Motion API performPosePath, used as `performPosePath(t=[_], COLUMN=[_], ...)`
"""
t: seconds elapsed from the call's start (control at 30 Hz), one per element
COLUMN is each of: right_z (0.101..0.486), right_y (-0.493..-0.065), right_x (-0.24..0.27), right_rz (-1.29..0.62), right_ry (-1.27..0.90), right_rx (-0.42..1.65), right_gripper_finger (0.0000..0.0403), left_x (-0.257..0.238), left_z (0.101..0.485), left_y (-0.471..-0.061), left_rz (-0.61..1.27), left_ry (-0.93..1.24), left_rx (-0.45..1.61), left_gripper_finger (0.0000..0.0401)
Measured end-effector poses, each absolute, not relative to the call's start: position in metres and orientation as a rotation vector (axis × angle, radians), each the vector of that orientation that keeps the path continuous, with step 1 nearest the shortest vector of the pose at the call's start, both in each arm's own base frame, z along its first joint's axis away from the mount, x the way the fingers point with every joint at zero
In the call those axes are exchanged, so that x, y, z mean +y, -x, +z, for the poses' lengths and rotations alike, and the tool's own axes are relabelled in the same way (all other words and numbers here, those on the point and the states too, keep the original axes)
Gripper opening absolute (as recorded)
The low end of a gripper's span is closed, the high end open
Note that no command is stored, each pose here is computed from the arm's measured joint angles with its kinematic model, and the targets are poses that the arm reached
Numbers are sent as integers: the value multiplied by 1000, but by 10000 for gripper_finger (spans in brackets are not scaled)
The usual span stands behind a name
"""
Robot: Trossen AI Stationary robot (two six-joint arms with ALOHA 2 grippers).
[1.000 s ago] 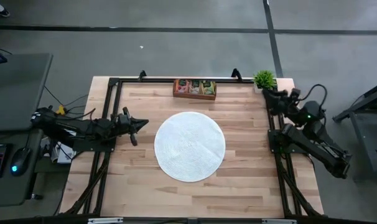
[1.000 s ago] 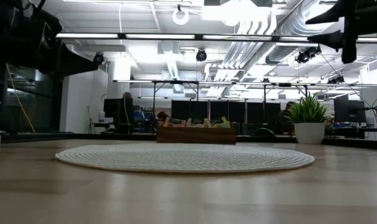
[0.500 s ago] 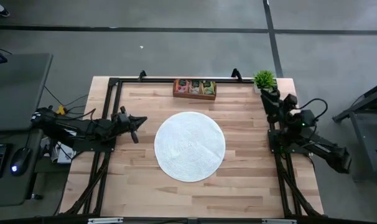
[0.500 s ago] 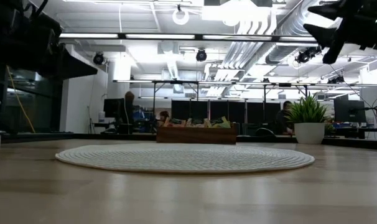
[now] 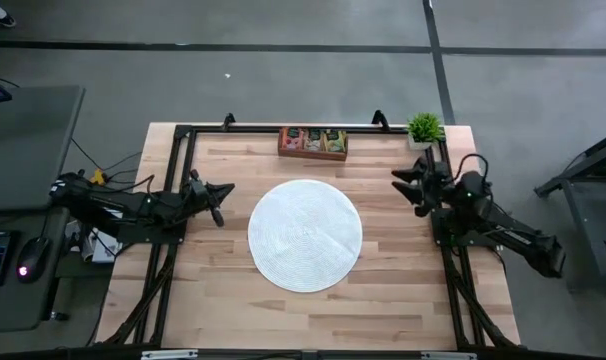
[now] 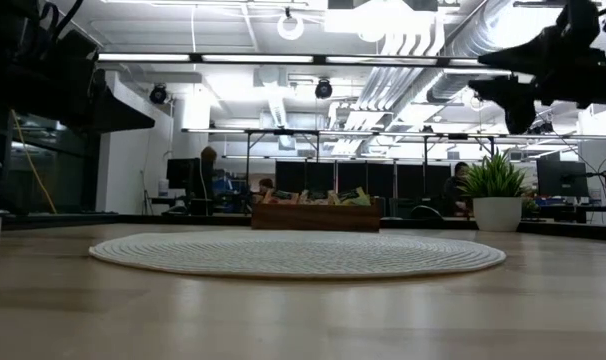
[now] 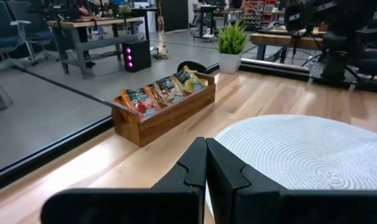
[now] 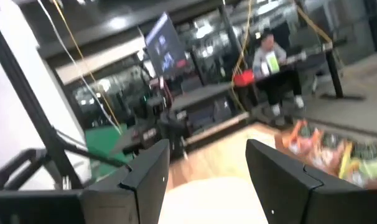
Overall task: Pick & Place Tea
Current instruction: Return to Home Position
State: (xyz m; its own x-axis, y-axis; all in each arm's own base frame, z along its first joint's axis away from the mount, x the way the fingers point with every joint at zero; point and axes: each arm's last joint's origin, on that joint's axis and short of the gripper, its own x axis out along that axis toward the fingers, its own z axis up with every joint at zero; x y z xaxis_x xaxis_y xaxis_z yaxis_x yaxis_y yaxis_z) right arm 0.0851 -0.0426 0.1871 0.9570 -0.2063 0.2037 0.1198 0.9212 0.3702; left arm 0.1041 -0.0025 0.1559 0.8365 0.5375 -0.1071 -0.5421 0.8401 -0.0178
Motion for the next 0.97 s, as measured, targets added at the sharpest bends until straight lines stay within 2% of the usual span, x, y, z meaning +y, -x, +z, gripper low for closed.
performPosePath(t=[0.2,0.33,0.63,0.97], right_z=[172,170,167,167], right_y=[-87,-88,-88,-87], right_x=[-44,-46,-52,-52], right_rz=[-205,-251,-451,-462], right_ry=[-423,-331,-259,-257], right_rx=[-105,-75,-52,-56], right_gripper_finger=[208,208,208,208], left_x=[-3,-3,-3,-3], left_z=[156,156,156,156], left_y=[-104,-104,-104,-104], left_rz=[571,556,553,553], left_ry=[47,48,49,49], left_rx=[99,101,101,100], left_gripper_finger=[0,0,0,0])
